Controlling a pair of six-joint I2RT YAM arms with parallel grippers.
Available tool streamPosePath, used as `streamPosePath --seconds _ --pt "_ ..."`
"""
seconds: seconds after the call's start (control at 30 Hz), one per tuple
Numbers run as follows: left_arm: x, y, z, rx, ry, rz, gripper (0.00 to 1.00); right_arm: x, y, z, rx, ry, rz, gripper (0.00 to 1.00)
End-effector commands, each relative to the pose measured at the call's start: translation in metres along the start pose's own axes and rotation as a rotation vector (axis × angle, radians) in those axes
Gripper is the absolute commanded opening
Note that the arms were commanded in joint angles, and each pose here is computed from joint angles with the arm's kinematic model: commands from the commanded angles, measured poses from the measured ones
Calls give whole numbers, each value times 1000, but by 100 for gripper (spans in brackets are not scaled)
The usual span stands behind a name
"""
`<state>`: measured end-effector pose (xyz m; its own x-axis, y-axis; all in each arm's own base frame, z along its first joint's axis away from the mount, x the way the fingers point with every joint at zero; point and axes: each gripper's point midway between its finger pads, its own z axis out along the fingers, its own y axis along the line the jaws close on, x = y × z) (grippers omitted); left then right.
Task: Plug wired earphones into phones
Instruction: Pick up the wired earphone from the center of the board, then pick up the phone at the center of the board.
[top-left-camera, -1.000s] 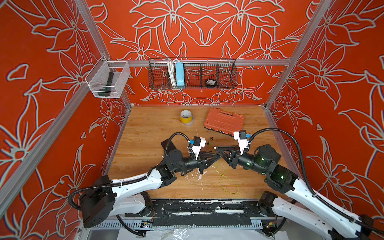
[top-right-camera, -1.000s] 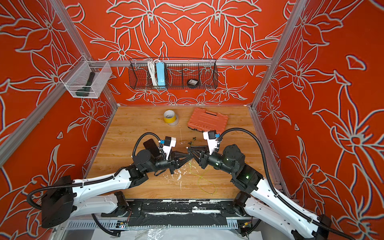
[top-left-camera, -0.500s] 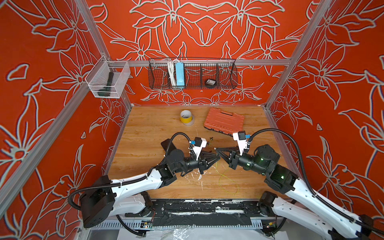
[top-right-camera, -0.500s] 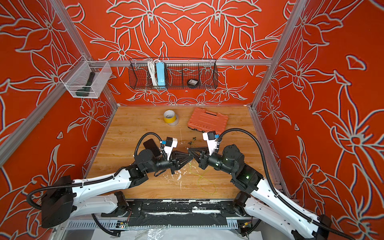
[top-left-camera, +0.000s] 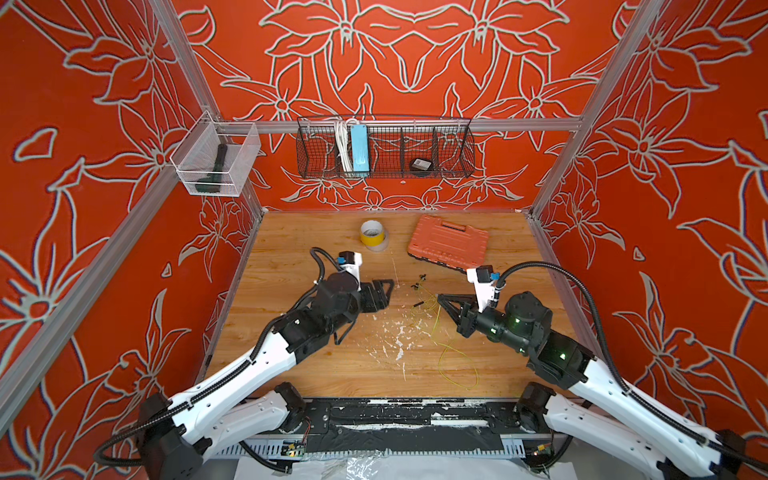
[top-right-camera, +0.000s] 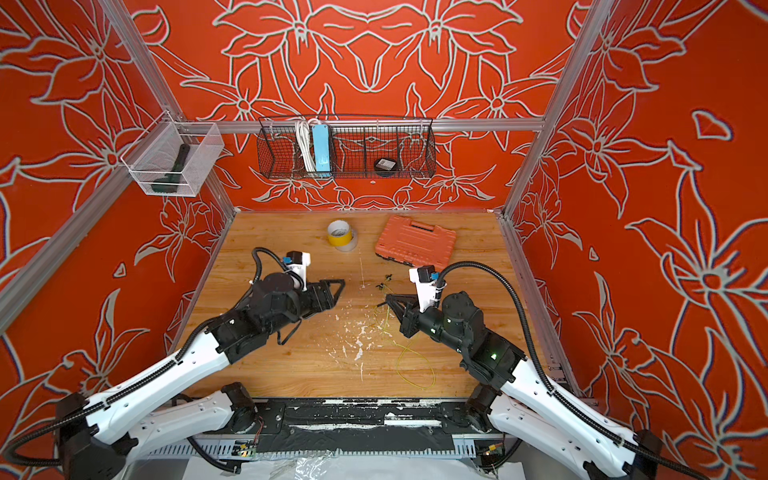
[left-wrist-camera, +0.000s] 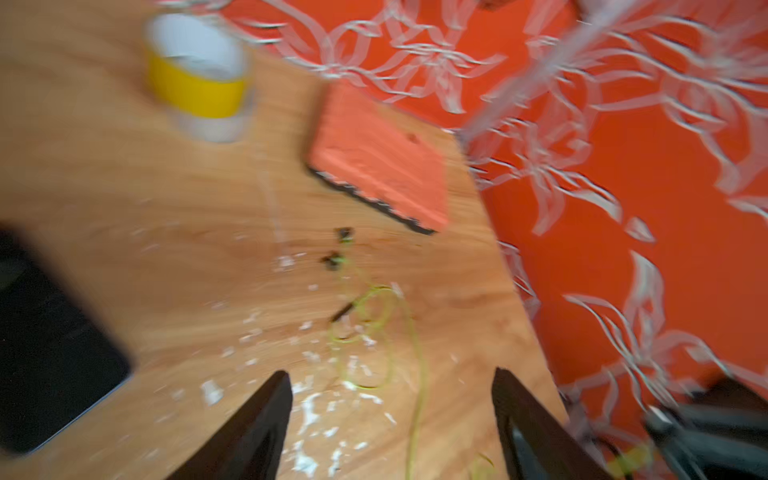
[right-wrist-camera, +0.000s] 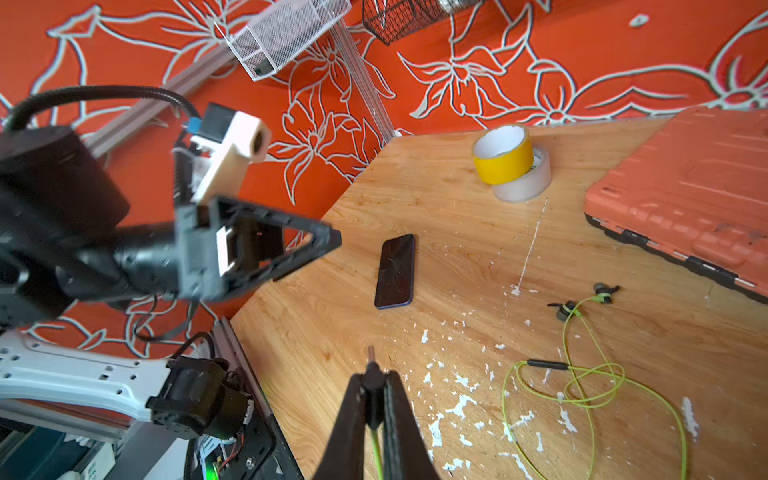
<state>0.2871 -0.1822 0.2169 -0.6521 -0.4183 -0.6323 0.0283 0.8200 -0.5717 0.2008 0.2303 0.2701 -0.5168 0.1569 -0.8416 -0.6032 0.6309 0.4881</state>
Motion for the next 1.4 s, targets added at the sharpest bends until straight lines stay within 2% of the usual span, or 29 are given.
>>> streamPosePath --seconds 0.0,0.07,0.17,0.3,0.4,0.63,0.8,1.07,1.23,1.37 --pt "47 116 -5 -491 155 -161 82 21 -2 8 -31 38 -2 1" --pt "48 143 -3 -593 149 -246 83 33 -3 13 -61 55 27 1" --pt "50 161 7 -676 159 -340 85 49 -4 18 -91 89 42 1" --pt "51 176 19 -789 147 -399 91 63 -13 18 -70 114 7 1" --pt "50 180 33 -823 159 -420 97 70 -19 16 -53 121 -15 1" --pt "48 185 60 -903 196 -406 98 79 -25 17 -38 135 -15 1" --pt "51 192 78 -900 226 -406 98 82 -25 17 -45 137 -10 1" --pt "51 199 91 -934 239 -364 97 83 -27 17 -36 143 -13 1" --pt "46 191 97 -886 244 -349 96 86 -29 17 -29 151 -12 1" --pt "51 198 96 -910 259 -326 93 88 -30 17 -26 155 -7 1"
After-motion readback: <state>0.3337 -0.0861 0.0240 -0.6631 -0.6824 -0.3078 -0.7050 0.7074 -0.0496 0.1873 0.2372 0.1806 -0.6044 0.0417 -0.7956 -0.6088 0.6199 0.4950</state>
